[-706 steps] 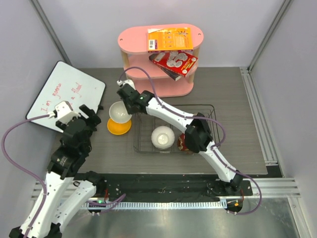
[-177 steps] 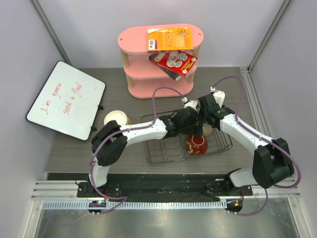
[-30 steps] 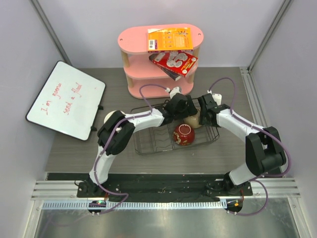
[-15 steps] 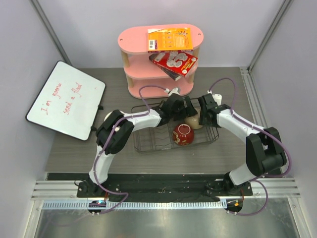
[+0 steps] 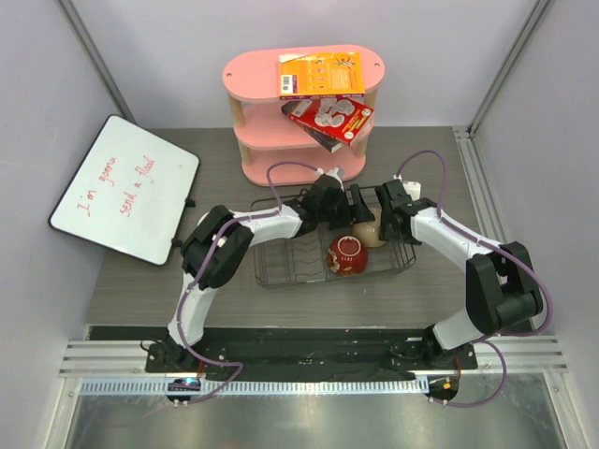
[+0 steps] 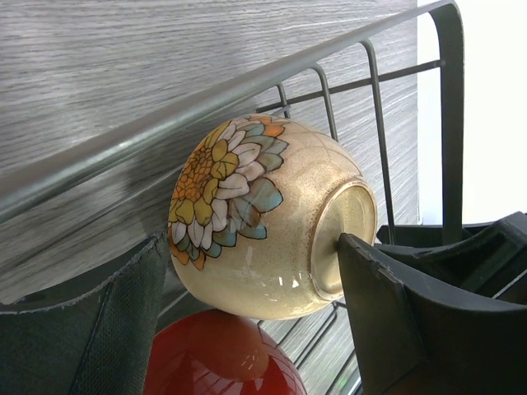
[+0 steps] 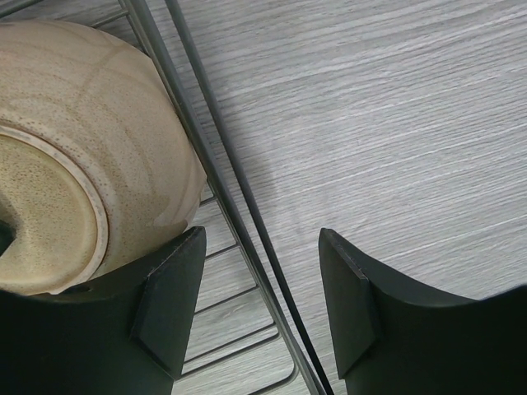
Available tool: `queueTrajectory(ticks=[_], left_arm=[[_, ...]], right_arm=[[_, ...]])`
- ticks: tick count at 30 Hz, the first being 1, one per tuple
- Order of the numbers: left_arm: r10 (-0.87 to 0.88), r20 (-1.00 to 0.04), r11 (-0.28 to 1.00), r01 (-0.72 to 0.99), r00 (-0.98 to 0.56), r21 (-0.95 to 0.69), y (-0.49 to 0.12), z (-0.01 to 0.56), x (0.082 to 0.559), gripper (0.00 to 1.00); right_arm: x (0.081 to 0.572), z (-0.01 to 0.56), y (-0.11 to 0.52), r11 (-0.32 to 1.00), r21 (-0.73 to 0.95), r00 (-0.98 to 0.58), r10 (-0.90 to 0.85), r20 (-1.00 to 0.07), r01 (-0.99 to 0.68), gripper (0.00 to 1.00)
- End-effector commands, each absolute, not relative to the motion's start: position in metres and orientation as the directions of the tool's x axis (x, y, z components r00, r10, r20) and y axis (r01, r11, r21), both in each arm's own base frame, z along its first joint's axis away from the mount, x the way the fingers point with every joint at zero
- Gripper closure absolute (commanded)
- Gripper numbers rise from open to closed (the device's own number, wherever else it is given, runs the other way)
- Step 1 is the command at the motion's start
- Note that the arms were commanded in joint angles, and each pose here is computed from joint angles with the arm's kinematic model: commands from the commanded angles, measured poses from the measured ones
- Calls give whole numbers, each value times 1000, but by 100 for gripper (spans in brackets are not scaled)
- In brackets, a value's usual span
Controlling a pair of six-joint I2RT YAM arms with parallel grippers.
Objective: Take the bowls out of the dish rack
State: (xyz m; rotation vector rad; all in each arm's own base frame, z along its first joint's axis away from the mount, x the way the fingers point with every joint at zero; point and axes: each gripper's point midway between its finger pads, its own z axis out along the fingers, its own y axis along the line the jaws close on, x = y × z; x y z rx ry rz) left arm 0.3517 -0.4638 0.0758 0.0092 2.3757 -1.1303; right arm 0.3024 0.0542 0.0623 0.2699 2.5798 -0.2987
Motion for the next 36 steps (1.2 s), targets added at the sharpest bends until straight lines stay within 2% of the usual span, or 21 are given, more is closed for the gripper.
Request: queueTrajectory(ticks=[1, 3, 6, 7, 9, 10, 12, 13, 16, 20, 26, 31, 35, 36], left_arm=[[70, -268, 680, 243, -961, -692, -464, 17, 264, 38], [87, -266, 664, 255, -960, -703, -467, 23, 261, 40], [97, -267, 645, 265, -959, -717, -469, 31, 259, 54], [96, -272, 642, 268, -958, -718, -470, 33, 259, 65], [95, -283, 637, 277, -954, -720, -470, 37, 260, 73], [96, -290, 630, 284, -952, -723, -471, 41, 261, 84], [96, -290, 627, 284, -952, -725, -473, 43, 262, 98], [98, -288, 623, 284, -953, -729, -474, 45, 261, 100], [87, -293, 619, 283, -952, -733, -475, 52, 263, 100], [65, -342, 615, 307, -938, -726, -472, 68, 268, 100], [21, -395, 588, 331, -919, -738, -467, 89, 281, 100], [20, -416, 588, 347, -909, -730, -465, 98, 283, 100], [12, -435, 597, 356, -900, -719, -463, 103, 288, 100], [17, -423, 616, 343, -906, -709, -459, 98, 287, 91]], right_arm=[[327, 74, 85, 970, 7, -781, 200, -592, 244, 36], [328, 74, 86, 970, 8, -779, 200, -594, 243, 36], [328, 74, 85, 969, 7, -776, 202, -597, 247, 36], [329, 74, 85, 969, 6, -776, 202, -597, 248, 36], [330, 76, 86, 969, 8, -774, 202, -600, 247, 36], [330, 77, 86, 969, 12, -772, 204, -602, 247, 36], [332, 79, 88, 969, 22, -769, 209, -604, 246, 35], [334, 81, 89, 969, 28, -766, 212, -607, 246, 35], [335, 83, 91, 970, 35, -763, 213, -610, 242, 35], [338, 95, 94, 970, 66, -748, 223, -625, 233, 30], [340, 137, 107, 970, 166, -703, 243, -669, 177, 23], [342, 178, 106, 965, 203, -644, 262, -719, 166, 22], [340, 187, 100, 969, 176, -636, 248, -731, 176, 22], [341, 186, 97, 970, 160, -635, 241, -734, 183, 22]])
